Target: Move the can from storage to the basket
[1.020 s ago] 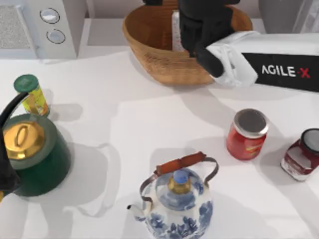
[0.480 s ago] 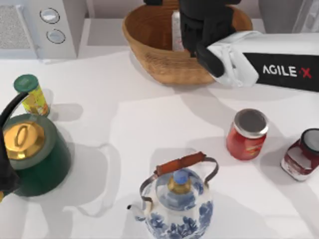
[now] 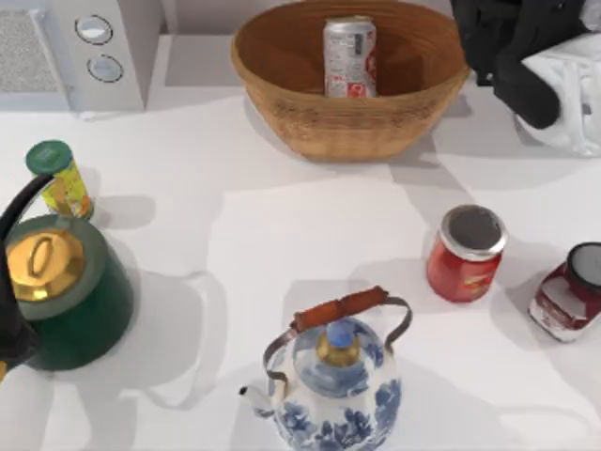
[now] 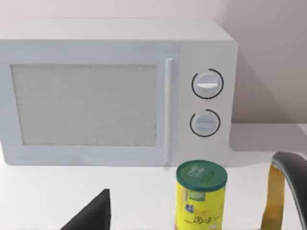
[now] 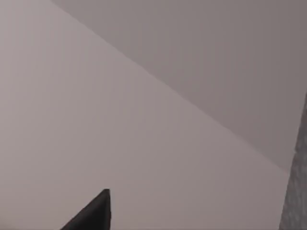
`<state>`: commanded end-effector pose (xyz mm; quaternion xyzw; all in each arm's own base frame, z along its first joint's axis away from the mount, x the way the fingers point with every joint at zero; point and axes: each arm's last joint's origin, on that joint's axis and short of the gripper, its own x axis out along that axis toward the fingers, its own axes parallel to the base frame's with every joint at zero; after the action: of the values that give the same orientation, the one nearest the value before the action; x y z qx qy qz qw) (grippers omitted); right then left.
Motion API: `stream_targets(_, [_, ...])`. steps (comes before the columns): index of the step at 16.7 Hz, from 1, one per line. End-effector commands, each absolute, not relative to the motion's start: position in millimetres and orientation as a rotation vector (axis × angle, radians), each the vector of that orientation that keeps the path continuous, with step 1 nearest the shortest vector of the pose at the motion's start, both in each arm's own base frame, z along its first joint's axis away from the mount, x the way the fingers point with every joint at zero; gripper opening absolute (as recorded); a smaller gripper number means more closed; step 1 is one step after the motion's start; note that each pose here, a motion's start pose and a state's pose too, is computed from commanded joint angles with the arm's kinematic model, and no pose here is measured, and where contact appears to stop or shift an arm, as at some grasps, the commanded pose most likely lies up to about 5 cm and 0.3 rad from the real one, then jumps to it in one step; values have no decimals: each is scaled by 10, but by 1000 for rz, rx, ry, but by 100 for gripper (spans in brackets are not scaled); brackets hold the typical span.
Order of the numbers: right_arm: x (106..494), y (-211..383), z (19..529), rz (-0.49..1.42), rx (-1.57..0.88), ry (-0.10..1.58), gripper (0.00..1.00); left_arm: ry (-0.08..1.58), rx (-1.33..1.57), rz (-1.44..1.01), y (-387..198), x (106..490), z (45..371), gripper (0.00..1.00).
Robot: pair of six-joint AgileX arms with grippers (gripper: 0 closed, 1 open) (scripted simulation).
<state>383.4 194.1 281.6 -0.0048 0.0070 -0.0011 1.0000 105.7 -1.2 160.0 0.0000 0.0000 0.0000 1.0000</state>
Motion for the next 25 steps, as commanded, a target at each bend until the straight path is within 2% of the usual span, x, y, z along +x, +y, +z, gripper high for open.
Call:
stream_targets(6, [2870, 967, 3205, -3, -6, 4, 100, 0, 0, 0, -12, 1057, 1600, 100])
stream_targets(10, [2067, 447, 3048, -4, -3, -6, 100, 0, 0, 0, -12, 1057, 1600, 100])
stream_targets(14, [1379, 146, 2569, -4, 3, -39, 100, 0, 0, 0, -12, 1057, 1600, 100])
stream_targets(20, [1073, 6, 1751, -1, 0, -8, 100, 0, 0, 0, -12, 1057, 1600, 100])
stream_targets(25, [1057, -12, 1600, 0, 0, 0, 100, 0, 0, 0, -12, 1057, 1600, 100])
